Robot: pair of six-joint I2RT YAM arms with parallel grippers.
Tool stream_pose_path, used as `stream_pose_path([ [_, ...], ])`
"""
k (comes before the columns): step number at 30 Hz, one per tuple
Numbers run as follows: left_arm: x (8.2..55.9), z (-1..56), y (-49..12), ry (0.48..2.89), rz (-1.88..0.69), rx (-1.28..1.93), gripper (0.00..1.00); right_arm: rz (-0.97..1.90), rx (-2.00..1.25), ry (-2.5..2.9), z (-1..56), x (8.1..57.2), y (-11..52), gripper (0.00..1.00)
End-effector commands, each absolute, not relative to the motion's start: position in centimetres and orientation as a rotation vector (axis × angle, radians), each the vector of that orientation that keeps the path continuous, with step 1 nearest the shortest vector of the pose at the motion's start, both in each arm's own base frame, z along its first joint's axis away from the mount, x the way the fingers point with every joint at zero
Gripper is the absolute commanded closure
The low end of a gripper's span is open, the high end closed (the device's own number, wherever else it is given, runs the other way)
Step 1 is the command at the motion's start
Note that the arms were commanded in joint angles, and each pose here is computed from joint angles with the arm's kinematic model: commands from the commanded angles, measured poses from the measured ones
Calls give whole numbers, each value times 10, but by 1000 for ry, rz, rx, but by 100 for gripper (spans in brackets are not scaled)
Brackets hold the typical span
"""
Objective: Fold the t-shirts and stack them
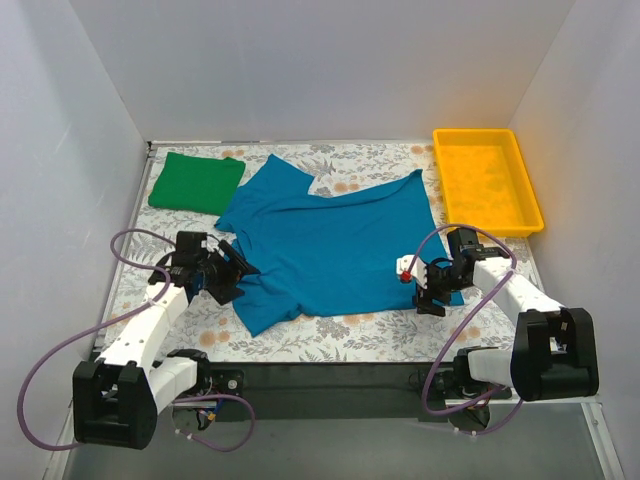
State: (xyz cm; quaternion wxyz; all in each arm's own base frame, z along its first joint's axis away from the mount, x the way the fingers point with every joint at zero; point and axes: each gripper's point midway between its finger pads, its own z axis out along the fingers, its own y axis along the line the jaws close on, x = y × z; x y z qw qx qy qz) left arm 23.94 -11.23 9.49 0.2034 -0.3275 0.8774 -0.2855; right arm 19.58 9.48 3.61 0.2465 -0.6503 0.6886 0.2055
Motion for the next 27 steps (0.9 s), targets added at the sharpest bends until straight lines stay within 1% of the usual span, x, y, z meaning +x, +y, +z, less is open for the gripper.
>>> stream_pose_path([
  [1, 203, 90, -118, 2593, -785, -1060, 33, 498, -1719, 1902, 34, 210, 94, 25],
  [8, 181, 73, -124, 2724, -609, -1001, 33, 459, -1759, 1927, 24, 203, 89, 24],
  [12, 158, 57, -140, 2833, -545, -933, 34, 434, -1809, 1914, 18, 203, 87, 25],
  [15, 149, 48, -142, 2870, -494, -912, 42, 412, -1826, 1916, 14, 206, 87, 26],
  [16, 147, 44, -142, 2878, -486, -909, 42, 410, -1833, 1918, 13, 206, 87, 27],
  [17, 144, 40, -141, 2889, -465, -906, 45, 401, -1829, 1932, 11, 208, 86, 28],
  [20, 144, 30, -137, 2891, -411, -913, 46, 391, -1825, 1955, 6, 207, 84, 32],
  [25, 146, 16, -126, 2913, -283, -865, 46, 371, -1843, 1974, 0, 201, 79, 45],
  [27, 148, 17, -129, 2924, -281, -822, 48, 370, -1847, 1973, -1, 198, 78, 50],
])
